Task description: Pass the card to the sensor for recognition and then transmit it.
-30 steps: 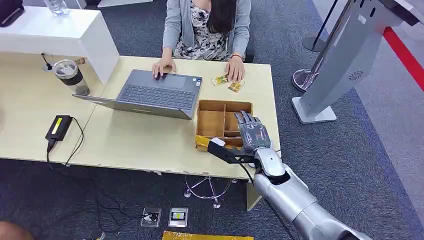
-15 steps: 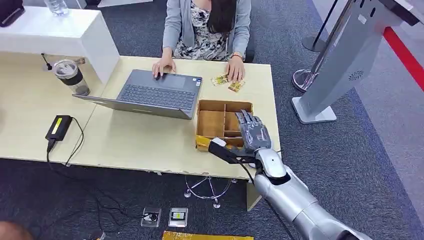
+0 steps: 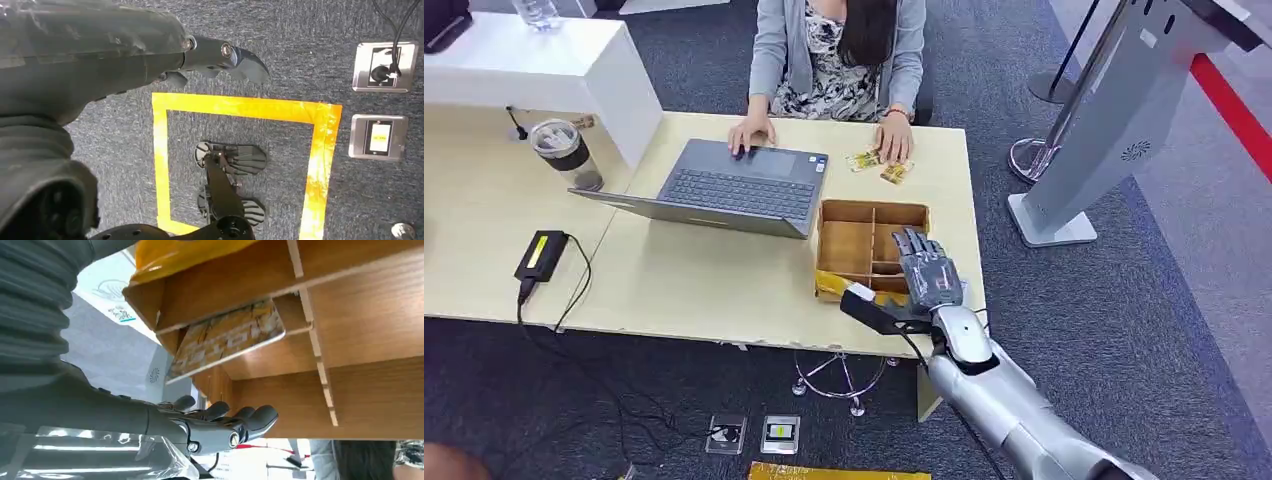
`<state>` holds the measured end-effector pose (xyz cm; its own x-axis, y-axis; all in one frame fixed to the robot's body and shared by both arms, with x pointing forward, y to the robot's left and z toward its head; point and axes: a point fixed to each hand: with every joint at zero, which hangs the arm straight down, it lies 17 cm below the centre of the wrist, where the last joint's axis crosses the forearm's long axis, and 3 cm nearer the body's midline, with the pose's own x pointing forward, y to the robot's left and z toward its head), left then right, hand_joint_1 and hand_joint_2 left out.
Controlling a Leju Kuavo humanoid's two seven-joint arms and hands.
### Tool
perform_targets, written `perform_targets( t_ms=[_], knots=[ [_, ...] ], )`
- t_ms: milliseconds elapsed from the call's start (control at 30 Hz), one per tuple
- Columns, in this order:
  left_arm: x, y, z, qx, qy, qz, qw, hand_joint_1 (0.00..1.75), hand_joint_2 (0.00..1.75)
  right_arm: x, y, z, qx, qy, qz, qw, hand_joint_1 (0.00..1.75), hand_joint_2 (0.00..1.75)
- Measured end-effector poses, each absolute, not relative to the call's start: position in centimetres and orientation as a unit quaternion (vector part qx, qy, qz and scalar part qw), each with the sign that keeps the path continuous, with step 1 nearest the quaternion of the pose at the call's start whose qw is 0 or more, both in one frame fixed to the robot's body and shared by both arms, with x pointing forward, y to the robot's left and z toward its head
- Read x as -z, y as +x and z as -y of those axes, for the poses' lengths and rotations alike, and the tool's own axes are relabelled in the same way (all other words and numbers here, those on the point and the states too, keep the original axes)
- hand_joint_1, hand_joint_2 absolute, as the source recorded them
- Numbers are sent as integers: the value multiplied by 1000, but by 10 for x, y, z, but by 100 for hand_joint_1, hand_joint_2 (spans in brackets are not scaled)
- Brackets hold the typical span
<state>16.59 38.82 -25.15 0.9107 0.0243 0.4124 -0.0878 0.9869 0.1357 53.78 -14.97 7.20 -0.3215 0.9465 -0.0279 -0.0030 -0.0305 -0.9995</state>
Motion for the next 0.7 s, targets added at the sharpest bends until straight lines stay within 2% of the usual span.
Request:
perform_targets(
  t_ms=[700],
  knots=[
    [252, 165, -390, -29, 81, 209, 974, 0, 0, -66, 536, 138, -593, -404, 564, 409, 0, 175]
  ],
)
